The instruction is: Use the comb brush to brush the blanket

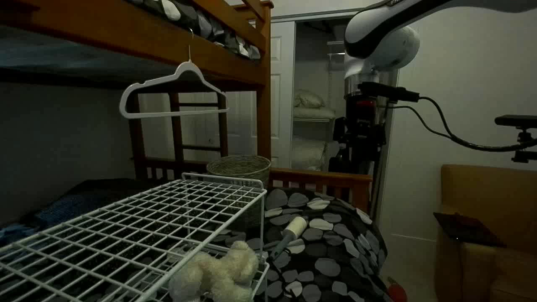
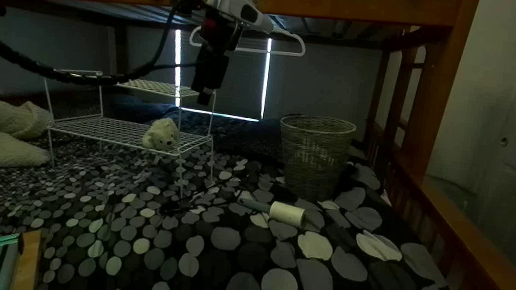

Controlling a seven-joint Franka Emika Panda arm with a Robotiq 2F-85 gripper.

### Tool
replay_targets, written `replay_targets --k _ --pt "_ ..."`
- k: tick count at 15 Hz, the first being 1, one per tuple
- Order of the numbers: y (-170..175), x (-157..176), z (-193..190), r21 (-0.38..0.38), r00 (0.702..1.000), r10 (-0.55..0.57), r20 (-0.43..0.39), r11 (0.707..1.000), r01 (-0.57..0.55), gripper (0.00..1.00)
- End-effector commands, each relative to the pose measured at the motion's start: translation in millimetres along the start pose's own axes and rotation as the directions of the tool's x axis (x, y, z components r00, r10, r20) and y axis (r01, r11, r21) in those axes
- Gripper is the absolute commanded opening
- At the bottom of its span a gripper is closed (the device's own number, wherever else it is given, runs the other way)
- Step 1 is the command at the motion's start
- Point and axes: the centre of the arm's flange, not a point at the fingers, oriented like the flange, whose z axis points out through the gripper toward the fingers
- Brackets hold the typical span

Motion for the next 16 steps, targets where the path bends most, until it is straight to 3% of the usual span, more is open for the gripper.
replay_targets --k 1,9,12,16 --pt "0 0 0 0.000 1.000 0.000 0.000 1.000 0.000 1.00" --pt "0 0 0 0.000 1.000 0.000 0.000 1.000 0.000 1.00" --pt "-31 38 10 -0.024 0.986 0.159 0.042 0.987 -0.158 1.00" --pt "-65 79 40 -0.065 0.928 0.371 0.041 0.927 -0.368 1.00"
